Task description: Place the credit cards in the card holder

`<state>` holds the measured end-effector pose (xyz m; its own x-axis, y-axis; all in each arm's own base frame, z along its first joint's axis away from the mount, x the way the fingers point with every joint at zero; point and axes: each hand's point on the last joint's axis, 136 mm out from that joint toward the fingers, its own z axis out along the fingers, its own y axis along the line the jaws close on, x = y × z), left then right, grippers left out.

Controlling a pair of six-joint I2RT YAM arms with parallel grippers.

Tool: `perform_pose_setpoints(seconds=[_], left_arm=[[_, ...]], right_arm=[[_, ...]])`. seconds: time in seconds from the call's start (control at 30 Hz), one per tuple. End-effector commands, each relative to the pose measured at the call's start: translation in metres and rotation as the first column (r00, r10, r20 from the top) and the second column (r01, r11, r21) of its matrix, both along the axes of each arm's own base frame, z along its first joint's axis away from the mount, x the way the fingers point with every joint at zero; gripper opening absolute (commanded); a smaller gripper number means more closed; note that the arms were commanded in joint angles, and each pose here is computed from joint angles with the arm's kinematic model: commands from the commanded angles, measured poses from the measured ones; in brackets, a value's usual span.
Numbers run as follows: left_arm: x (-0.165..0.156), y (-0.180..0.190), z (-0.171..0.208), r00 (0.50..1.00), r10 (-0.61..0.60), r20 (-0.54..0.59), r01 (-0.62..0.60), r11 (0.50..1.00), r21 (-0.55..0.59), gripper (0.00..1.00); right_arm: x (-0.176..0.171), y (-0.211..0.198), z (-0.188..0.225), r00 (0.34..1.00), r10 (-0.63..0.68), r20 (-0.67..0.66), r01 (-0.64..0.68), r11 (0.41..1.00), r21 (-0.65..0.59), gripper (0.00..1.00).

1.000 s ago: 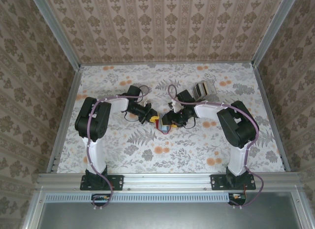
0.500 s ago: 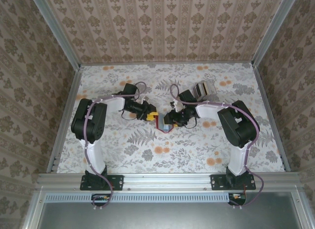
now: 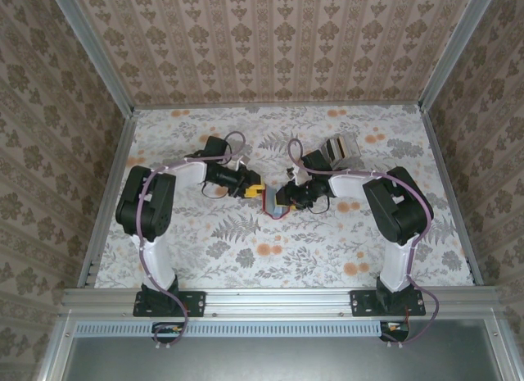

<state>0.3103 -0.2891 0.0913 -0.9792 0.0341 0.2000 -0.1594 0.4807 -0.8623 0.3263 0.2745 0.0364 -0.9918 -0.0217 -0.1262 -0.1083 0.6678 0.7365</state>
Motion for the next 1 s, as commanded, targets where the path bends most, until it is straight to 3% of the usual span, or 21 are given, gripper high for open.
perform_pose_setpoints(seconds=[0.0,0.17,0.27,0.37,0.5,0.73,0.97], left_arm=[[-0.004,-0.008,0.007,0.998,-0.057,0.03,0.058,0.998,-0.021,0.27],[-0.008,-0.012,0.003,0.996,-0.087,0.024,0.088,0.996,-0.013,0.14],[-0.011,-0.01,0.002,0.995,-0.097,0.022,0.098,0.995,-0.003,0.09],[-0.015,-0.007,-0.003,0.995,-0.102,0.016,0.102,0.995,0.015,0.06],[-0.014,-0.007,-0.008,0.995,-0.098,0.008,0.098,0.995,0.027,0.0],[-0.011,-0.006,-0.008,0.995,-0.096,0.019,0.096,0.995,0.04,0.0],[-0.009,-0.008,-0.006,0.995,-0.093,0.019,0.093,0.995,0.025,0.0]], right_arm=[[-0.005,0.004,-0.004,0.999,0.019,-0.025,-0.018,0.999,0.035,0.35],[-0.007,0.006,-0.003,0.999,0.034,-0.025,-0.033,0.998,0.055,0.36],[-0.009,0.005,0.0,0.999,0.039,-0.017,-0.038,0.997,0.063,0.43],[-0.008,0.009,0.008,0.999,0.051,0.013,-0.052,0.994,0.101,0.56],[-0.008,0.012,0.014,0.998,0.058,0.027,-0.061,0.989,0.136,0.63],[-0.007,0.017,0.021,0.996,0.072,0.043,-0.079,0.979,0.19,0.71],[-0.009,0.019,0.011,0.996,0.087,0.002,-0.086,0.983,0.162,0.73]])
